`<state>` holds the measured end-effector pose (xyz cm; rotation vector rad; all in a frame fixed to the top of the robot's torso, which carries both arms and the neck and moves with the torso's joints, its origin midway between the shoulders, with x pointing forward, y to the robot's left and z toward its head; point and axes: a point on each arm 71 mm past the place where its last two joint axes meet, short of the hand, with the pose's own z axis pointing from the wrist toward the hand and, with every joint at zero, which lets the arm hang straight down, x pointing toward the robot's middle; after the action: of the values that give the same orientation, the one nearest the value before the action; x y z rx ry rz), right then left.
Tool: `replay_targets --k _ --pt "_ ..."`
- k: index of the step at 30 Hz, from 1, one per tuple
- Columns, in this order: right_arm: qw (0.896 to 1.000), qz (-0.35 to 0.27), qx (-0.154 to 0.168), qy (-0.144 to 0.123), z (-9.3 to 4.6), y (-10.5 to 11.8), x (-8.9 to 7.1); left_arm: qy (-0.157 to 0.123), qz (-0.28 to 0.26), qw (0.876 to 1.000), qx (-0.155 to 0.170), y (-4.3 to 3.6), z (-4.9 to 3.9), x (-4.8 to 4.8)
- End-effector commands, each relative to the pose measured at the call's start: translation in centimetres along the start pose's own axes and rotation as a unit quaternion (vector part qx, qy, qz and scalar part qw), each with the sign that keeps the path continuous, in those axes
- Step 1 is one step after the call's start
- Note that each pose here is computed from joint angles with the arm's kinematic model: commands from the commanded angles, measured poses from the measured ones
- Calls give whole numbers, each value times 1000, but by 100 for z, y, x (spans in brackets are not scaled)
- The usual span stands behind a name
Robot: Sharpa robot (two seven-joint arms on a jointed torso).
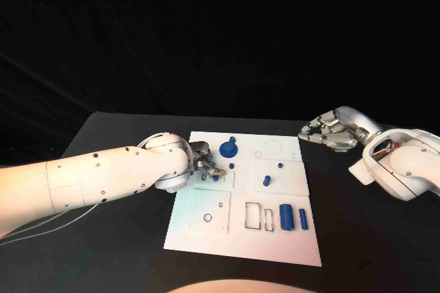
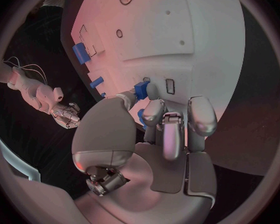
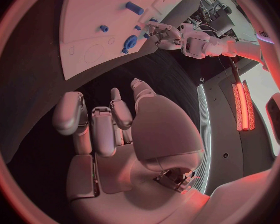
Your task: Assemble the parts on the task board
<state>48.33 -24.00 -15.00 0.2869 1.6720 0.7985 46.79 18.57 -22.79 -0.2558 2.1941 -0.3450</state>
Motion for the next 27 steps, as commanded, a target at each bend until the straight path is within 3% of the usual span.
replay_targets --k 1,27 --pt "1000 -3 -3 1 0 3 3 9 2 1000 -2 0 11 40" --pt "1000 -2 -3 1 -1 3 6 33 -14 999 0 -12 -4 75"
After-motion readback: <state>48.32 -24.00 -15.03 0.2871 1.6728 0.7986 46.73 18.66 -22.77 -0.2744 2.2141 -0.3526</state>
